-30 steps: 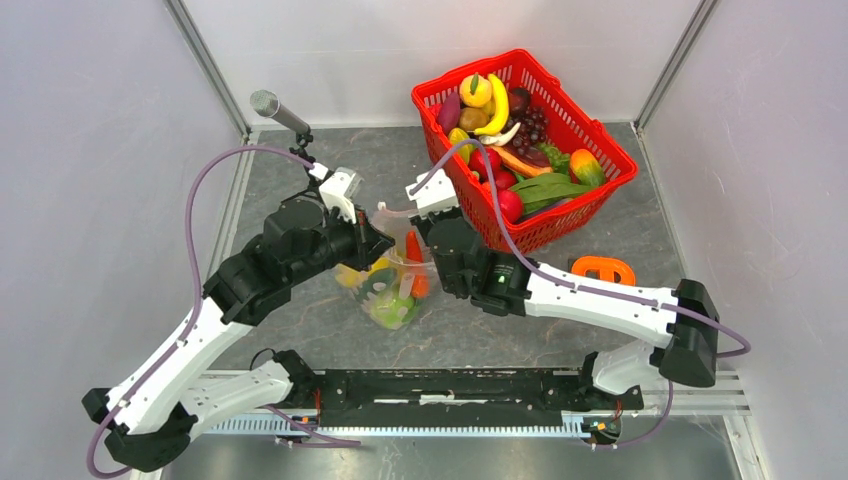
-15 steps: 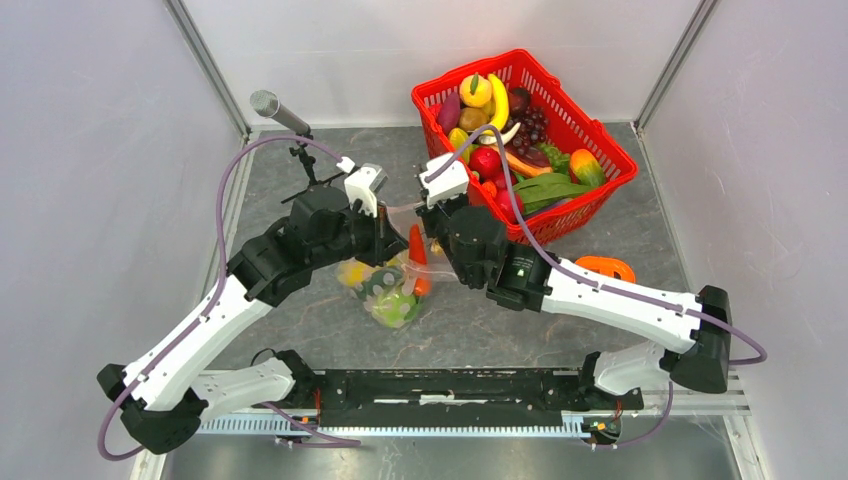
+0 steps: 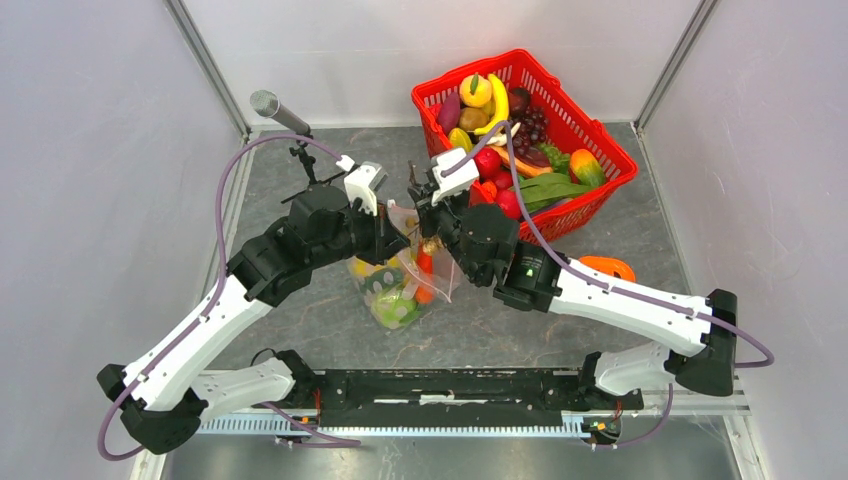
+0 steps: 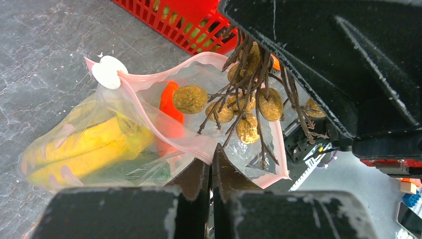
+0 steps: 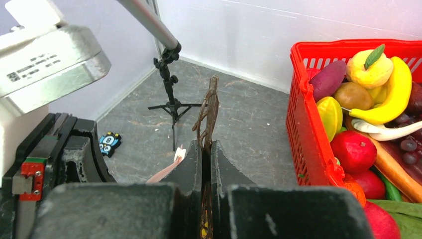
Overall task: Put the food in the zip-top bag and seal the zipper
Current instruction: Place the fake fruit in the zipper food storage bag.
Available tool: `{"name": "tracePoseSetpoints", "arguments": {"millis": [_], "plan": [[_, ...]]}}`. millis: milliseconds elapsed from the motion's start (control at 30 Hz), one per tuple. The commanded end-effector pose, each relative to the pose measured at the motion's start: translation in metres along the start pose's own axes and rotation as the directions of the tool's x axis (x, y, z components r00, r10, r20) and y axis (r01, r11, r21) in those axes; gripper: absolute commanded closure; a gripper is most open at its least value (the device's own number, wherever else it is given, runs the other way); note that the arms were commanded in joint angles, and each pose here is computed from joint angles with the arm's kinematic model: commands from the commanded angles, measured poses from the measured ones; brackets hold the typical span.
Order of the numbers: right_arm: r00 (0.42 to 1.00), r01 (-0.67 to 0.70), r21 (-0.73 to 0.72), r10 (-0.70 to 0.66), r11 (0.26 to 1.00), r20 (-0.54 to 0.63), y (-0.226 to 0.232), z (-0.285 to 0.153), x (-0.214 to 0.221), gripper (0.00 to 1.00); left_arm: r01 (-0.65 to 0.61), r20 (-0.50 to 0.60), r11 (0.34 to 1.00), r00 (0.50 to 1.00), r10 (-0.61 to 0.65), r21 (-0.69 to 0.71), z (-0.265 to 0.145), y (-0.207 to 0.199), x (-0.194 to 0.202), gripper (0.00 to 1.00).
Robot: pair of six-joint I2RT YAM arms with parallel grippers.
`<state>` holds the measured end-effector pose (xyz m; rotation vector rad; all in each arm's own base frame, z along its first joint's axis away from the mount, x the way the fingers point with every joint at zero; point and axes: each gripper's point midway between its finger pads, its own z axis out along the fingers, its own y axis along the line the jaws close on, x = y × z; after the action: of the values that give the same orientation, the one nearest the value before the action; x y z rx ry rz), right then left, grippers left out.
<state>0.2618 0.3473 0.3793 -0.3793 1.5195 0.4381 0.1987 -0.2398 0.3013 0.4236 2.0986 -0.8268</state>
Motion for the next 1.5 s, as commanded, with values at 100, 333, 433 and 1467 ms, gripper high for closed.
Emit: {"name": "tracePoseSetpoints", "arguments": {"millis": [100,333,433,1467], "plan": [[0.982,-0.158,0.08,0.149,0.984,0.112,-0.018,-0.005,-0.017,1.0,0.02,0.08,0.998,0.996,-0.025,0.059,-0.008,-0.016,-0.021,0.98],[0.957,-0.219,-0.011,0.216,0.976,0.195,-0.019,-0.022,-0.036,1.0,0.024,0.132,0.999,0.991,-0.028,0.037,-0.012,-0.01,-0.024,0.97],[0.946,-0.242,-0.05,0.247,0.969,0.208,-0.015,-0.027,-0.041,1.0,0.026,0.135,0.999,0.99,-0.03,0.034,-0.012,-0.009,-0.024,0.97],[0.993,0.112,0.225,-0.103,0.968,-0.051,-0.034,-0.003,0.064,1.0,0.031,0.154,0.999,0.987,-0.037,0.04,-0.018,-0.009,-0.025,0.97]]}}
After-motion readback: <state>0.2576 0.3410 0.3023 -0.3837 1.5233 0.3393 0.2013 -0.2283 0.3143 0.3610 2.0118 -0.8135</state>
